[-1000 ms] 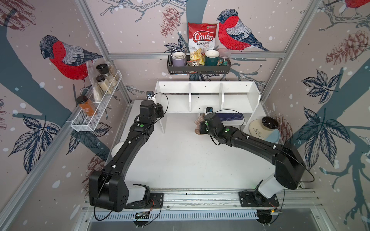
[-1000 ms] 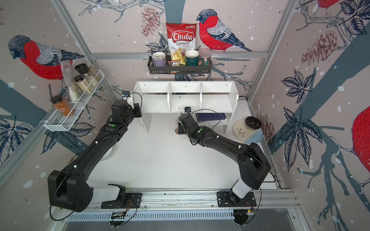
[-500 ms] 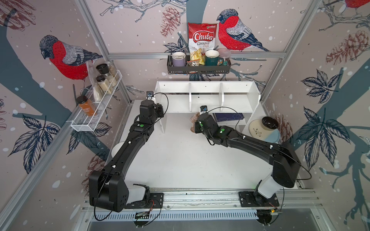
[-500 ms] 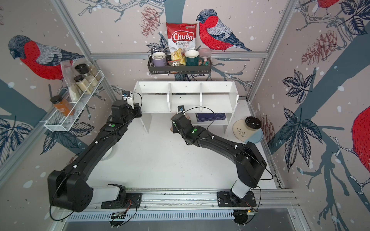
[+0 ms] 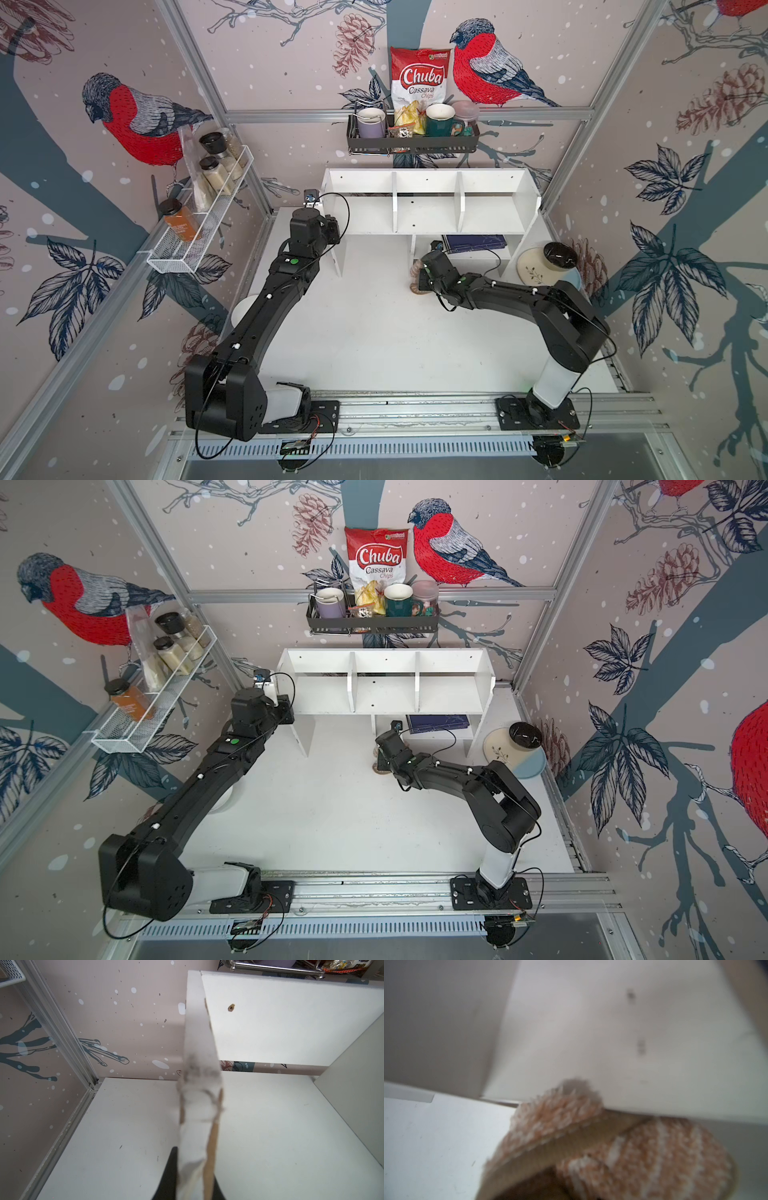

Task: Wipe the bookshelf clean with a cloth
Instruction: Wipe the dust from the shelf.

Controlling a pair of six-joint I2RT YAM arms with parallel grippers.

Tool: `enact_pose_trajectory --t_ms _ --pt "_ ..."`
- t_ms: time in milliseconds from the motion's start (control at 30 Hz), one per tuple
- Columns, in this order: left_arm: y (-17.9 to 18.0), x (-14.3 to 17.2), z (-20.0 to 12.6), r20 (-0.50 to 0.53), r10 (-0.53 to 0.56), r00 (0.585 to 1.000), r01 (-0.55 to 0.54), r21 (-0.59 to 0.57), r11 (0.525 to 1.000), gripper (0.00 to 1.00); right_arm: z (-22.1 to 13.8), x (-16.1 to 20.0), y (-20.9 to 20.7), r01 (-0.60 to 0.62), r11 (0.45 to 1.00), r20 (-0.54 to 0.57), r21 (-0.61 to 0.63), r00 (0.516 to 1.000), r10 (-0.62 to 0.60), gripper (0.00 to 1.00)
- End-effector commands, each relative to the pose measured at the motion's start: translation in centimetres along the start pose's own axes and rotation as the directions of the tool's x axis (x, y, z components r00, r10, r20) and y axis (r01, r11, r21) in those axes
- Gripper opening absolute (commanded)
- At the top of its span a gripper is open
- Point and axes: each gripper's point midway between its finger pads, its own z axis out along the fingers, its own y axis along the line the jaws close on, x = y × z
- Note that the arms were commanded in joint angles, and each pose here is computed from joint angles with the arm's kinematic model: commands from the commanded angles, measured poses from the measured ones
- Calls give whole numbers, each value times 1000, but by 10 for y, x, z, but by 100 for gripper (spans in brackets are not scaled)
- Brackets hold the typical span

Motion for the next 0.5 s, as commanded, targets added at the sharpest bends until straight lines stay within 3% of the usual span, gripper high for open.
enact_pose_trajectory --t_ms 0,267,467 --pt "-18 13 0 -61 -81 995 86 91 992 0 -15 -20 -14 -62 998 66 -19 996 63 0" --pt "-18 13 -1 -61 -77 995 82 89 993 0 -51 -36 -119 -196 974 106 111 977 185 0" --pt "-18 12 -1 -60 -76 995 82 93 992 0 -95 -49 -208 -367 911 196 186 923 332 0"
